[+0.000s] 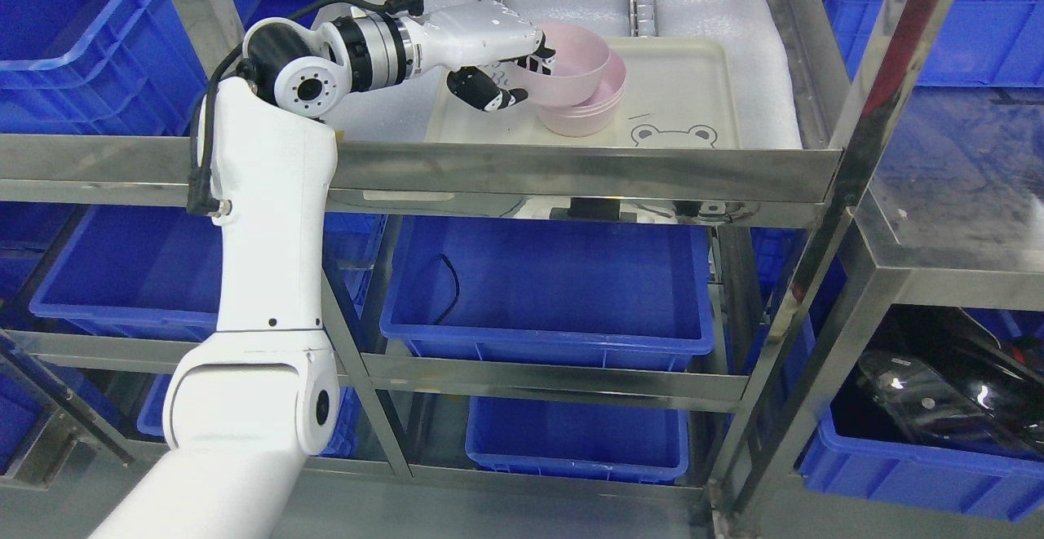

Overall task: Stack pink IKEA bowl on shelf middle layer
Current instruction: 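Carry the bowl over the frog tray onto the other pink bowl, then lower the bowl into the other bowl and open the left hand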

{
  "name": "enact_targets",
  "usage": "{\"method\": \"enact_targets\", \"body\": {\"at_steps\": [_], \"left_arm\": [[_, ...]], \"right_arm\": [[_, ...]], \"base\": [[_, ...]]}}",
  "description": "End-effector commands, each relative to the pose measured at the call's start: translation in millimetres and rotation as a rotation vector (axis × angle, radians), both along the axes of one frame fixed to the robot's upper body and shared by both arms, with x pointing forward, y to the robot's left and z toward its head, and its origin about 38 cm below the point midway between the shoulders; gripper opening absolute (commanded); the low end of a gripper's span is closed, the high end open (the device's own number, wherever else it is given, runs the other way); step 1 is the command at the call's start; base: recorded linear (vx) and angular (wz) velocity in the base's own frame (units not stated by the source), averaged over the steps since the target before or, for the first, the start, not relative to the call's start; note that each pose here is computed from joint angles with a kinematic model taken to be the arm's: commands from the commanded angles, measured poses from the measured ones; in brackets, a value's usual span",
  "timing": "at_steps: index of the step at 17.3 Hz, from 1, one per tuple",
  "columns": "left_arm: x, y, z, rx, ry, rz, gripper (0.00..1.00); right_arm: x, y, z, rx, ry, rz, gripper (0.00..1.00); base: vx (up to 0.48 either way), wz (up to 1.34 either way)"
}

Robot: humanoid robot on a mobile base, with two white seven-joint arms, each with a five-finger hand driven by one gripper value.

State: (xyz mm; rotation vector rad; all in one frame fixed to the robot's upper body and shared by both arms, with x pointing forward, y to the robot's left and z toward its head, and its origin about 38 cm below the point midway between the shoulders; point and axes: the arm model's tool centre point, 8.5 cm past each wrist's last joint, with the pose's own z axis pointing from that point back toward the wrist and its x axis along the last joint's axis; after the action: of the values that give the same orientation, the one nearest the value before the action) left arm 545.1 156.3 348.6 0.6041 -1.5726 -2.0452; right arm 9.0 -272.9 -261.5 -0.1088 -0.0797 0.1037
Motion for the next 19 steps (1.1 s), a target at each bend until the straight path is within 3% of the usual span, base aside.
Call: {"method": "enact_targets", "body": {"at_steps": [1,8,19], "left_arm": [[12,2,-7,0.045,0.028,0.024,0.03],[13,-30,-20,0.079,-0.014,-0.036,0.11],[15,-26,-6,0.111,-0.073,-0.001,0.17]], "right_arm": [[-7.8,-11,0.8,-0.017,0.004,0.000,1.00],[-7.8,-11,0.8,-0.017,0.004,0.000,1.00],[-7.8,-11,0.8,-0.017,0.004,0.000,1.00]], "base": [[-0.003,0.04],[-0.001,0.01],[0.000,0.00]]}}
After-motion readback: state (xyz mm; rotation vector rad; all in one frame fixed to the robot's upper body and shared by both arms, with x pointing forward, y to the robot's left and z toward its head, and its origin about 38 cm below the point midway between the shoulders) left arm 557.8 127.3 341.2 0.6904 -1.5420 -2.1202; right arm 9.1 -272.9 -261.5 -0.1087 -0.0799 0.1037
